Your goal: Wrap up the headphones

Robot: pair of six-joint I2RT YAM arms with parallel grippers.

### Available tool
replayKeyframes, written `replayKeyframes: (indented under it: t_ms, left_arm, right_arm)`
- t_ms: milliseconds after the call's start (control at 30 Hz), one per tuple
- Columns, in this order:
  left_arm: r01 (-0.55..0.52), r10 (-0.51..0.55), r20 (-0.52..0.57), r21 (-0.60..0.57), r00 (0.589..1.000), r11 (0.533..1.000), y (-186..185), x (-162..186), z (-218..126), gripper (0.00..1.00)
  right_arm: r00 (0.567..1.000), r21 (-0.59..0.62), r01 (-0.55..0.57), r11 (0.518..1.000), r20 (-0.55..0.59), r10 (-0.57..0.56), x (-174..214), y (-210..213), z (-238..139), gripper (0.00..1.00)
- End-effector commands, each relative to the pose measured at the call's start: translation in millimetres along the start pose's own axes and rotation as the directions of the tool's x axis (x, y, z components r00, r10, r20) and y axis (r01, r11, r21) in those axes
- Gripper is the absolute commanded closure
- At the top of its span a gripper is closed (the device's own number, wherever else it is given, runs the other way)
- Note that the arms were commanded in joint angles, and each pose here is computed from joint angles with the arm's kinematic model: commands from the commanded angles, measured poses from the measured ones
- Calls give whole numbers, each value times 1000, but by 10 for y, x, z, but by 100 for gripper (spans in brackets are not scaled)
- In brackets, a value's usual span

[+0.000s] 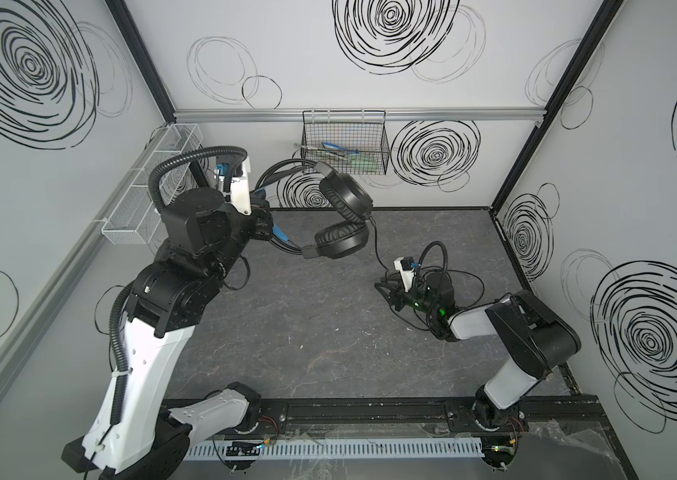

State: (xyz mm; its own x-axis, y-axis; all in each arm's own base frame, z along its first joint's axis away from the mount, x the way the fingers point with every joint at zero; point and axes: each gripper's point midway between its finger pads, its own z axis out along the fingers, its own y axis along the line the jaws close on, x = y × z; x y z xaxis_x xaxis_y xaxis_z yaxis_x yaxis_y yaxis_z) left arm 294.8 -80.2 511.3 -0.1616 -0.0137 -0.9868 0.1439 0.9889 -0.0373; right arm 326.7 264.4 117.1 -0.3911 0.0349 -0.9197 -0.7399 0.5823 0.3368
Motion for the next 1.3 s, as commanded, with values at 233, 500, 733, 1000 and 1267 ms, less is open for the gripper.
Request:
replayKeyframes:
  t_ms: [233, 500, 733, 1000, 1267]
  left_arm:
    - [79, -71, 136, -56, 988, 995, 189, -251, -99, 100]
    - [-1, 4, 17, -156, 1000, 988, 412, 380, 222, 100]
    - [-104, 90, -83, -193, 992, 976, 495, 913, 334, 100]
    - [-187, 183, -161, -12, 970, 982, 117, 1368, 373, 100]
    - [-283, 322, -114, 268, 940, 921, -678, 1706, 197, 100]
  right_arm:
    - [1000, 348, 29, 937, -5, -29, -387, -450, -283, 100]
    - [978, 561, 89, 823, 108, -180, -1126, -372, -1030, 100]
    - [856, 617, 297, 729, 167, -489, -1836, 392, -1450, 100]
    - [744, 461, 507, 729, 192, -639, -2116, 1435, -1364, 100]
    - [648, 327, 693, 642, 109, -754, -1961, 2065, -829, 100]
